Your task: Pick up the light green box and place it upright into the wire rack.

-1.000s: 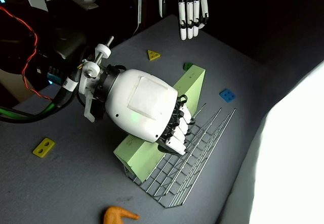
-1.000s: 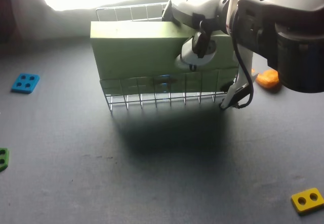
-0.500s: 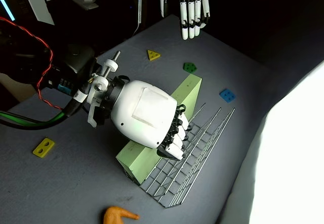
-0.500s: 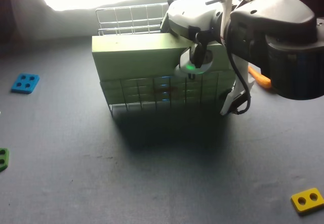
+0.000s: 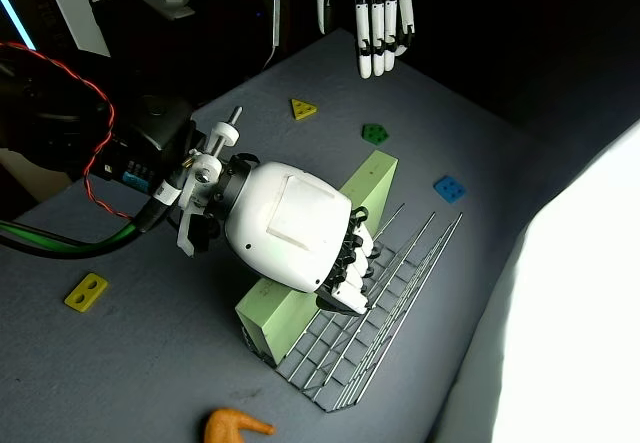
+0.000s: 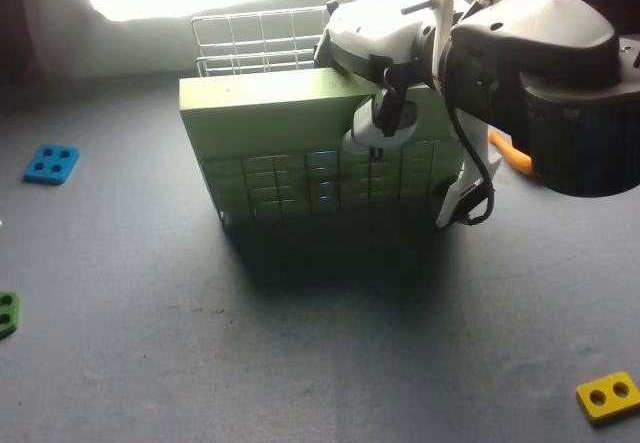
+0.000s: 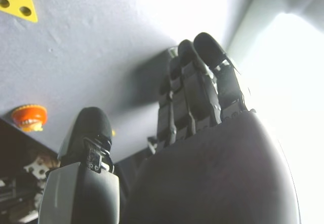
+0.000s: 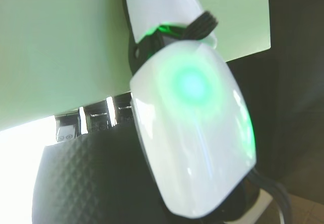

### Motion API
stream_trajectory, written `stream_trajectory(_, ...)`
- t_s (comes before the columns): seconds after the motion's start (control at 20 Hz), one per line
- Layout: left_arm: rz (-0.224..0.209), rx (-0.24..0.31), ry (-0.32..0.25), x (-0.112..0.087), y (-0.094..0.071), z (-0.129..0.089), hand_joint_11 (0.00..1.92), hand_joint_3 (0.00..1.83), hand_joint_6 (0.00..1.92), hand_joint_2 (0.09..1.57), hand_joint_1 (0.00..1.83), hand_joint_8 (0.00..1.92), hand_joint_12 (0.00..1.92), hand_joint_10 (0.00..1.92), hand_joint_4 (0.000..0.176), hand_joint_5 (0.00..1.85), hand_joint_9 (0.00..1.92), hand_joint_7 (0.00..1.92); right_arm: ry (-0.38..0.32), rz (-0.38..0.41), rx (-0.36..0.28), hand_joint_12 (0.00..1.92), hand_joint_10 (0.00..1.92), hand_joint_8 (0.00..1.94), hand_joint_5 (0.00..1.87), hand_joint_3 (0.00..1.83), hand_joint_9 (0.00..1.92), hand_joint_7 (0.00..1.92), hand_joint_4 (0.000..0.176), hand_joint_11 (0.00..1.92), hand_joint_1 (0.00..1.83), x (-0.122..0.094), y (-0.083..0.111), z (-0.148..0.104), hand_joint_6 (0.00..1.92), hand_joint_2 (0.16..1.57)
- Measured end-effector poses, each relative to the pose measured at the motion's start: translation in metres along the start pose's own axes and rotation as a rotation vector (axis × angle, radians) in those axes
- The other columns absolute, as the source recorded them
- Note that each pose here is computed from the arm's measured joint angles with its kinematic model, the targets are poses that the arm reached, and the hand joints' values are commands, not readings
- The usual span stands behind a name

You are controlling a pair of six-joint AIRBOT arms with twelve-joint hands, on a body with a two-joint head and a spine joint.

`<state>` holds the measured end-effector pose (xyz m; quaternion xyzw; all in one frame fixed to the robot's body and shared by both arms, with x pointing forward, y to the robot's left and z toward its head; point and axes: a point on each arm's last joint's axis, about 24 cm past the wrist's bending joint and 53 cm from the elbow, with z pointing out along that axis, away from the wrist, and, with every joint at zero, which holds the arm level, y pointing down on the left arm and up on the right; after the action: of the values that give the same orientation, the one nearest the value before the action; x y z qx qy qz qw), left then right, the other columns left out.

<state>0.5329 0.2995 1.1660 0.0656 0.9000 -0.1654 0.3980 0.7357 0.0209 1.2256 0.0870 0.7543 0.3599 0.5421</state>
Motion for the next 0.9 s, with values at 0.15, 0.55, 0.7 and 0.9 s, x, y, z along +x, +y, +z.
stream_trajectory(0.15,0.001,0.006,0.001,0.0,-0.003,0.0,0.03,0.0,0.0,1.32,0.4,0.0,1.22,0.0,0.0,0.24,0.4,0.3,0.001,-0.002,0.0,1.79,1.36,1.3,0.8,0.0,0.68,0.91,0.0,0.45,1.21,0.0,0.0,0.0,1.11,1.18)
stream_trajectory(0.55,0.002,0.026,0.001,0.001,-0.011,0.0,0.04,0.0,0.0,1.33,0.38,0.0,1.21,0.0,0.0,0.23,0.4,0.3,-0.001,-0.007,0.002,1.66,1.09,0.64,0.73,0.0,0.65,0.78,0.0,0.36,1.15,0.0,0.0,0.0,0.46,1.07)
stream_trajectory(0.7,0.01,0.031,0.003,0.002,-0.015,0.001,0.04,0.0,0.0,1.33,0.38,0.0,1.21,0.0,0.0,0.22,0.4,0.3,-0.001,-0.006,0.003,1.63,1.06,0.58,0.72,0.0,0.65,0.77,0.0,0.36,1.15,-0.001,-0.001,0.0,0.4,1.05)
stream_trajectory(0.9,0.012,0.045,0.003,0.002,-0.021,0.001,0.03,0.0,0.0,1.32,0.41,0.0,1.22,0.0,0.0,0.23,0.39,0.28,-0.002,-0.004,0.003,1.57,0.98,0.48,0.67,0.0,0.6,0.72,0.0,0.3,1.14,-0.002,-0.001,-0.001,0.35,1.04)
